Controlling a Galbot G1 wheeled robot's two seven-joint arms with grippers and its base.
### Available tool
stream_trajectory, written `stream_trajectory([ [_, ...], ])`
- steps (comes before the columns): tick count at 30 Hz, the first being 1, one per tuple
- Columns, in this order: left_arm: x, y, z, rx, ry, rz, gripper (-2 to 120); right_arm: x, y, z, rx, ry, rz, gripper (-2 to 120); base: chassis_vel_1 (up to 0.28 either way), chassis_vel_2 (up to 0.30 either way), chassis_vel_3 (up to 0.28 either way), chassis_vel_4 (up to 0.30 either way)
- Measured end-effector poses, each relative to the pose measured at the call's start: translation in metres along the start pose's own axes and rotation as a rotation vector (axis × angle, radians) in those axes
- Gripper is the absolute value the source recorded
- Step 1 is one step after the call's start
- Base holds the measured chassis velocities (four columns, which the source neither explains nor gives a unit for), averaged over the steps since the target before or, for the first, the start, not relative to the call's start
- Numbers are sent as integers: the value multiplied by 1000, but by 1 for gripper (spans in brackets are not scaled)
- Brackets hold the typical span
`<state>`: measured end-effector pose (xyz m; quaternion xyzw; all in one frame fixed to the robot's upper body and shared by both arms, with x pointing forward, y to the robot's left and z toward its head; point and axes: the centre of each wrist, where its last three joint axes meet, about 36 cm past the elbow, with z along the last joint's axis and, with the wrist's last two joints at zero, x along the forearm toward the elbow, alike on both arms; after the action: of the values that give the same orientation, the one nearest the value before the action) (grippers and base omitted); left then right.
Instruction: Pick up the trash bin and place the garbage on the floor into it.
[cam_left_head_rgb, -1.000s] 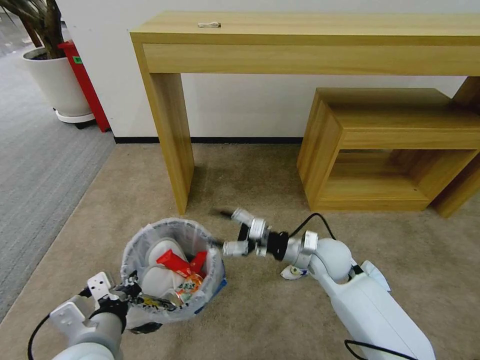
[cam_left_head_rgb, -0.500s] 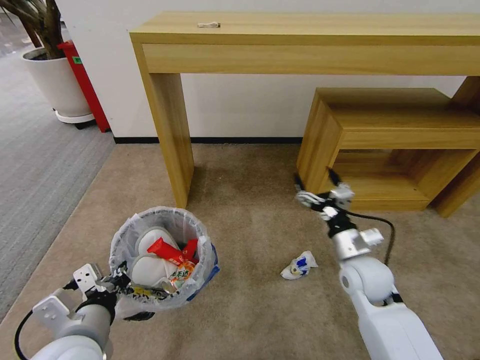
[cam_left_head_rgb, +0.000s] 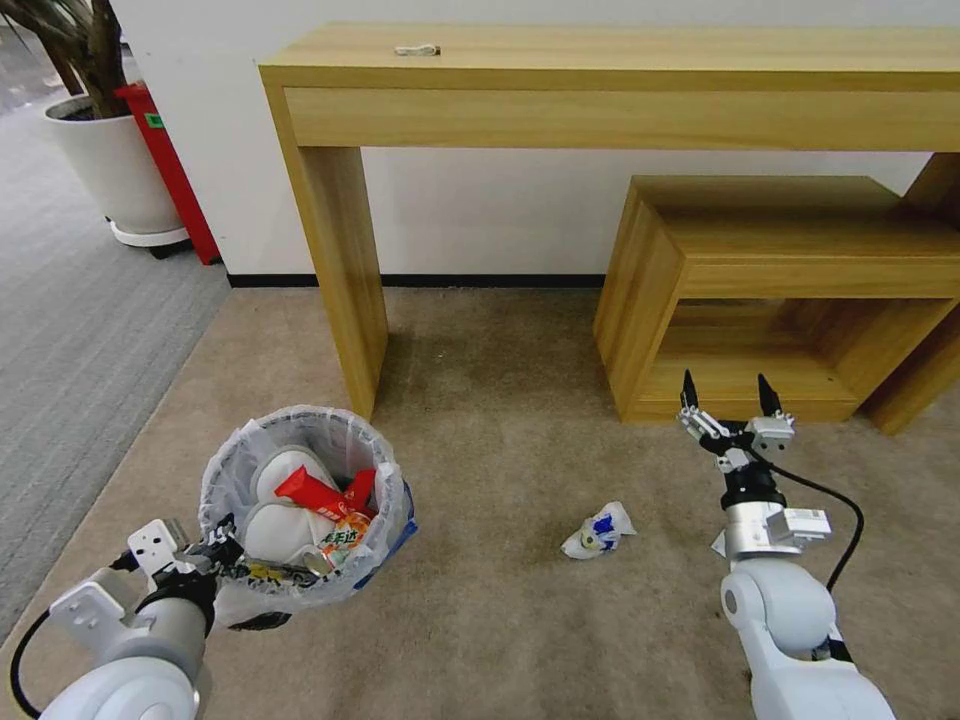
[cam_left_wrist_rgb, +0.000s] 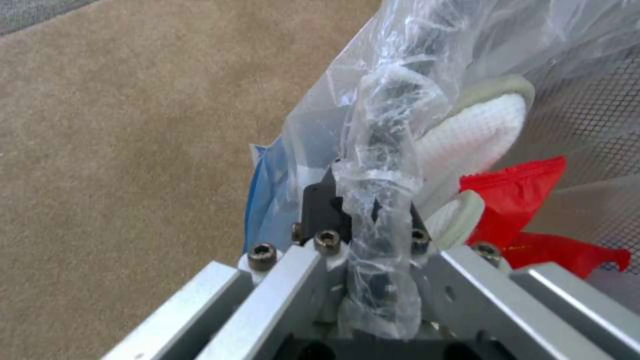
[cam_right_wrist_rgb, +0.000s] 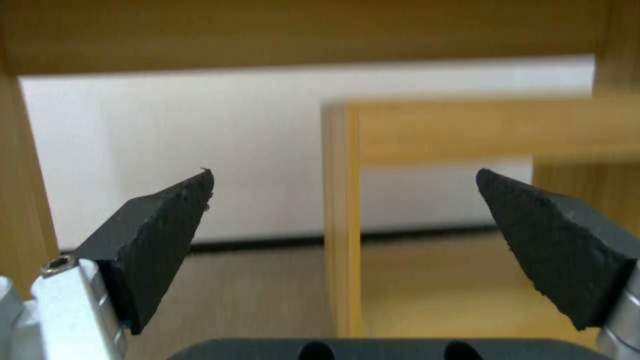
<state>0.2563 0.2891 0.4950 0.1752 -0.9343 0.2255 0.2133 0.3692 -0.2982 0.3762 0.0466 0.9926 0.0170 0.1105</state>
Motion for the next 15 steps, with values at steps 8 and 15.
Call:
stream_trajectory([
  [8,3,1,3,-3,10,-2,1,19,36,18,-123,331,143,100,0,0,0,0],
  [15,8,2,-1,-7,-2,-5,1,-1,52,31,-200,584,257,100,0,0,0,0],
])
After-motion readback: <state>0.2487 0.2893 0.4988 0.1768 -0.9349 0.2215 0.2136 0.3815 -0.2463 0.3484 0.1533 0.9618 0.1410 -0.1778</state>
